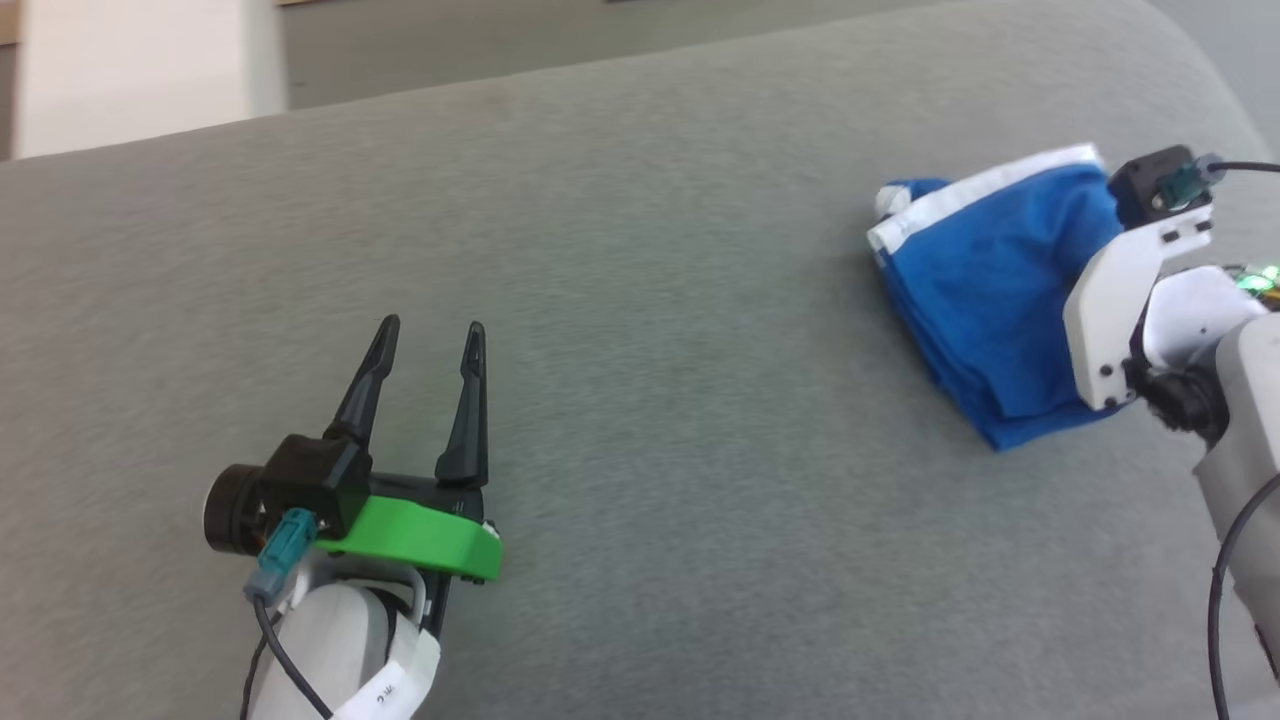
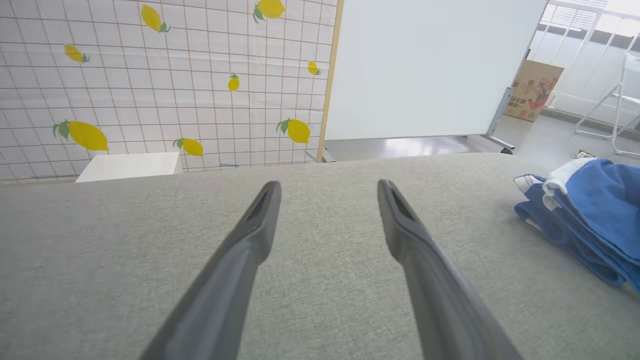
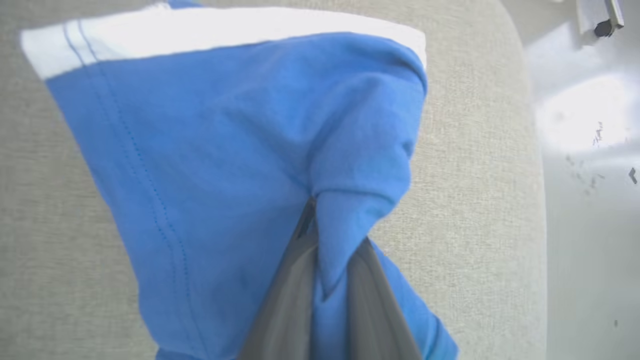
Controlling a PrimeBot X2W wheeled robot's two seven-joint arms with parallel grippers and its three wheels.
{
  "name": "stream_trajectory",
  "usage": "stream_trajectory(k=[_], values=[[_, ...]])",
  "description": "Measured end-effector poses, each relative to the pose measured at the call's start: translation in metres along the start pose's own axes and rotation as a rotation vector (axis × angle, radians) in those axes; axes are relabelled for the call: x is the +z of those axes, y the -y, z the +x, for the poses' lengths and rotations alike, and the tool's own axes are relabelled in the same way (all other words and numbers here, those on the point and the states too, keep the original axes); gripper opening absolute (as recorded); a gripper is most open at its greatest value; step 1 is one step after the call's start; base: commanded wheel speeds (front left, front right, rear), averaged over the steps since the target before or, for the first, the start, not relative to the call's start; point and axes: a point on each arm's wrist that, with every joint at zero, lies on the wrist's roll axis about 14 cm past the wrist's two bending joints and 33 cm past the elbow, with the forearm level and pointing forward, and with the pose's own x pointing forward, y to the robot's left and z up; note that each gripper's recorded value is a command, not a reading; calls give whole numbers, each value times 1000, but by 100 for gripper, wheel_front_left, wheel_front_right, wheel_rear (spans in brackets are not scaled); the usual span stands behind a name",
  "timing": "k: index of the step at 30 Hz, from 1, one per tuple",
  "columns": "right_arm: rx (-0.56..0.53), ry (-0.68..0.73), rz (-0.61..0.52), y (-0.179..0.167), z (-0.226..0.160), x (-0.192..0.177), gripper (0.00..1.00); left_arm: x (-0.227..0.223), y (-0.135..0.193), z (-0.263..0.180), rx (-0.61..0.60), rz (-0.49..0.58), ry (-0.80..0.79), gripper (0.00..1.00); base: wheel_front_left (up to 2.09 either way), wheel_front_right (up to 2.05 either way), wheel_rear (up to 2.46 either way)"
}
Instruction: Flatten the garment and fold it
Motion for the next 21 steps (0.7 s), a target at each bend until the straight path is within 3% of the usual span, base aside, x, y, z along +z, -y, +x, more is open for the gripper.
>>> stream_trajectory(k=[11,19,20,21], values=[[-302,-26,-62,99,-13,-35,0,-36,49,43,-197,-17,-33,100,0,0,0],[-390,-53,-76,123,3,-51,0,-68,48,54,-227,-38,-77,100,0,0,0],[-394,-56,-77,124,5,-53,32,-70,45,54,-218,-39,-81,100,0,0,0],[-397,-52,-83,124,7,-54,100,-71,42,54,-208,-38,-84,100,0,0,0]])
